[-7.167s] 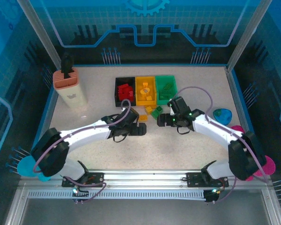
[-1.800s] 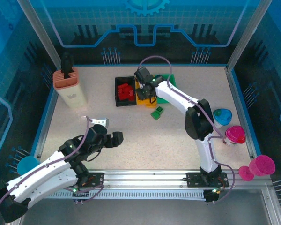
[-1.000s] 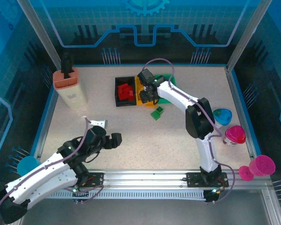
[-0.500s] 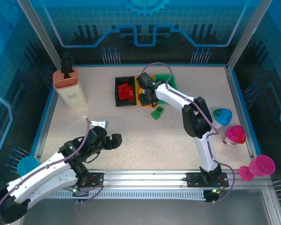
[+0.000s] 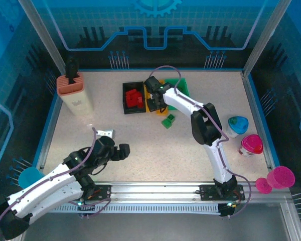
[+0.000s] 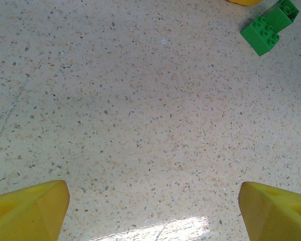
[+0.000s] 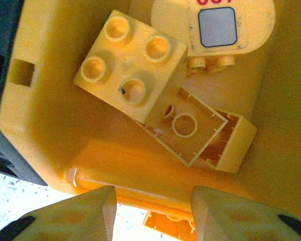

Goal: Sort the legos into containers by color
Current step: Move the container to the top-center of the table, then pick up the lego from the center of the table.

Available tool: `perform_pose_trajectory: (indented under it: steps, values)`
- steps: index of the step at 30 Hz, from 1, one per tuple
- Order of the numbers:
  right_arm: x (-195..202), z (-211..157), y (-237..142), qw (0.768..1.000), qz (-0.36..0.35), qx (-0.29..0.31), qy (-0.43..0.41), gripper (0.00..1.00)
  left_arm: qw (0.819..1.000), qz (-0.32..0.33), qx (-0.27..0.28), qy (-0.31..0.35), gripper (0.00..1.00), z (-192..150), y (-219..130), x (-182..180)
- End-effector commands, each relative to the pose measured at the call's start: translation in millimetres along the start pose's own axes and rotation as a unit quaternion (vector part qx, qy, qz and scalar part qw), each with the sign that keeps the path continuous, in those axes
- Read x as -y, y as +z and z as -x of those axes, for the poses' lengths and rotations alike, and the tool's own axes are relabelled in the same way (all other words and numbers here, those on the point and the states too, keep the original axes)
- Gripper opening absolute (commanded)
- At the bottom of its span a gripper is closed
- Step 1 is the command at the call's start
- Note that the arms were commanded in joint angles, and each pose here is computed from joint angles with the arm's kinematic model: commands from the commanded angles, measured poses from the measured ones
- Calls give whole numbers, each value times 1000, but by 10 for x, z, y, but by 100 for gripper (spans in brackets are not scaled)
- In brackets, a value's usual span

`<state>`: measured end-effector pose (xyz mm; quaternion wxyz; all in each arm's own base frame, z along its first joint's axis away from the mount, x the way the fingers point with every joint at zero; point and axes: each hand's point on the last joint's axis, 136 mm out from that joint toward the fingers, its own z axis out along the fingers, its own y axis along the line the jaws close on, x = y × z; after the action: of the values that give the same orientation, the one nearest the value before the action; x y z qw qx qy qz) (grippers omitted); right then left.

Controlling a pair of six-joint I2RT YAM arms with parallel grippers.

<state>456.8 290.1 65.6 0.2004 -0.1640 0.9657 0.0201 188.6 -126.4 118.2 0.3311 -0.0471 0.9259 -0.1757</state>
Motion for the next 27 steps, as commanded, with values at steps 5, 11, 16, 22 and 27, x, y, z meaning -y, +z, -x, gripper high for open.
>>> perform_pose_trajectory:
  steps: [5, 11, 16, 22, 27]
  values:
    - [-31, -57, 272, 1000, 4, -28, 7, 43, 1000, 8, 5, -2, 88, -21, 6, -53]
    - [-30, 20, 196, 1000, -1, -19, 9, 43, 1000, 9, 8, -3, 89, -9, -24, -66]
    - [30, 82, -175, 999, -25, 24, 13, 77, 1000, 7, 10, -5, 89, -1, -51, -65]
    - [186, -12, -512, 996, -47, 60, 39, 87, 1000, 3, 13, -5, 88, -2, -47, -60]
    - [270, -183, -451, 996, -47, 43, 61, 85, 1000, 2, 14, -6, 89, 2, -43, -53]
